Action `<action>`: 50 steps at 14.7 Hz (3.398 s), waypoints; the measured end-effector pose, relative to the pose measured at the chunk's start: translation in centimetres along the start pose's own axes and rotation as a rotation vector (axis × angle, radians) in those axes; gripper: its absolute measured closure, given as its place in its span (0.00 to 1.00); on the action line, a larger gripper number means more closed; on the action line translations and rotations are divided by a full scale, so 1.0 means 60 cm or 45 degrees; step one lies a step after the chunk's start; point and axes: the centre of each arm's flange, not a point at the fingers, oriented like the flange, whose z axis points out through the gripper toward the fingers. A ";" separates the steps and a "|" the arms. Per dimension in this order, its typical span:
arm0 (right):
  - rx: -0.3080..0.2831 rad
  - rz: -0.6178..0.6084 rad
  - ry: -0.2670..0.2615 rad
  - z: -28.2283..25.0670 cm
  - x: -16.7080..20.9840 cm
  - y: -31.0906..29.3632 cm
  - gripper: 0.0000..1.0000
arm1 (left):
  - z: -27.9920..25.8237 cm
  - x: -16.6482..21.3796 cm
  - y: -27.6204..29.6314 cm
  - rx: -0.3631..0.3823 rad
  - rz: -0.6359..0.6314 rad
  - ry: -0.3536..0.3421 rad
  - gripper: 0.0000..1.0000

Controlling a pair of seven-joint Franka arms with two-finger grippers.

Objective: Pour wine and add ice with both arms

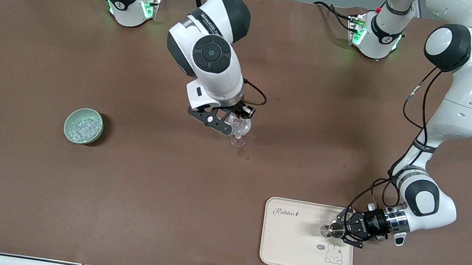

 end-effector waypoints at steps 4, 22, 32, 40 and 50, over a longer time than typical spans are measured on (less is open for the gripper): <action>-0.011 -0.008 -0.010 0.022 -0.005 -0.007 0.73 | -0.002 -0.002 0.001 0.003 0.020 0.008 0.31; -0.023 -0.003 -0.021 0.053 0.003 -0.010 0.60 | -0.224 -0.469 -0.046 0.996 1.473 0.932 0.00; 0.046 0.013 0.302 -0.169 0.048 0.044 0.00 | -0.393 -0.769 -0.211 1.384 2.020 1.052 0.00; -0.099 -0.003 0.442 -0.447 0.217 0.417 0.00 | -0.452 -0.792 -0.353 1.373 1.990 1.000 0.00; -0.119 -0.225 0.272 -0.533 0.313 0.805 0.00 | -0.422 -0.783 -0.412 1.442 2.038 1.021 0.00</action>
